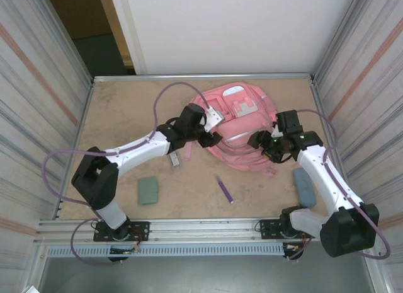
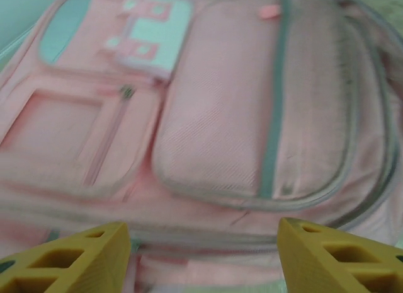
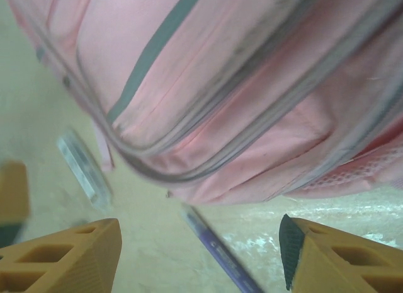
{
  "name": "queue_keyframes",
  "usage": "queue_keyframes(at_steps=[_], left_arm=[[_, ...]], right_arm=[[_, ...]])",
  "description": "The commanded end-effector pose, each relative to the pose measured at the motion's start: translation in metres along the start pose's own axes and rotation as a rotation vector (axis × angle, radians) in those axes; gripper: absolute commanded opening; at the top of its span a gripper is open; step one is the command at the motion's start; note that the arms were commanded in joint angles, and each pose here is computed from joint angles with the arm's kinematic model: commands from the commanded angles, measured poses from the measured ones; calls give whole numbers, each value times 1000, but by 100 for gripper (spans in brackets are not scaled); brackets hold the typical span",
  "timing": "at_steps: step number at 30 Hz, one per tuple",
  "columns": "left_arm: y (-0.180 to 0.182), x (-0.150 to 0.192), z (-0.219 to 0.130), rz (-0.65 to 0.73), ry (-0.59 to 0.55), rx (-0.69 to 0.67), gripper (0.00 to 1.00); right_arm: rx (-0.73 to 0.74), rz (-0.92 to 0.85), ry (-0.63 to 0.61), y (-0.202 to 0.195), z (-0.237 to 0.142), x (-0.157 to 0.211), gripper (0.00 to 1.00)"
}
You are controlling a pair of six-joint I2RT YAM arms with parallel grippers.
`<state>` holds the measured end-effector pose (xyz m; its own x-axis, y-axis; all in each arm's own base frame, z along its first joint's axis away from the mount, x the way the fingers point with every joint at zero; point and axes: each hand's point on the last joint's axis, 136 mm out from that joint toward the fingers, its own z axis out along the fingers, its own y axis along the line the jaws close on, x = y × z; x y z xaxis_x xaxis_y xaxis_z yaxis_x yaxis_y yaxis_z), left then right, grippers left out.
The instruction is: Pack the student bag
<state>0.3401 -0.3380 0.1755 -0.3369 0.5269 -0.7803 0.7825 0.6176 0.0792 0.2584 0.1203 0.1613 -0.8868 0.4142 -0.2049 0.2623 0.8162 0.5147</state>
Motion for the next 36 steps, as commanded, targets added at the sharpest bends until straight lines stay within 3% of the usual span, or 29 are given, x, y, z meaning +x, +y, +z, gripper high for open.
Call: queue_keyframes(at_steps=[1,4,9,12,15,19,23,31,36], left_arm=[[18,41,-37,-275,163,-124,63],[31,74,-57,-451,231,-215,63],[50,112,-72,-640,253,-366,68],[55,152,-89,-776,364,-443,70],[49,190,-111,-878,468,-466,73],[35,225,-147,-970,553,-482,74],[16,256,-173,-1055,638,-500,74],[-5,301,-178,-1150,770,-525,74],[-14,308,-163,-1170,789,-470,69]], right_arm=[[129,-234,50,-3,2,16,67],[223,-253,9,-12,6,10,68],[402,-210,-184,-38,-11,-23,79],[423,-128,-249,-54,-18,-32,84],[330,-87,-203,-57,-13,-27,84],[188,-223,-114,-32,-1,-8,83],[221,-305,-67,-26,8,3,85],[-2,-301,-33,31,36,15,83],[-20,-347,16,54,56,29,82]])
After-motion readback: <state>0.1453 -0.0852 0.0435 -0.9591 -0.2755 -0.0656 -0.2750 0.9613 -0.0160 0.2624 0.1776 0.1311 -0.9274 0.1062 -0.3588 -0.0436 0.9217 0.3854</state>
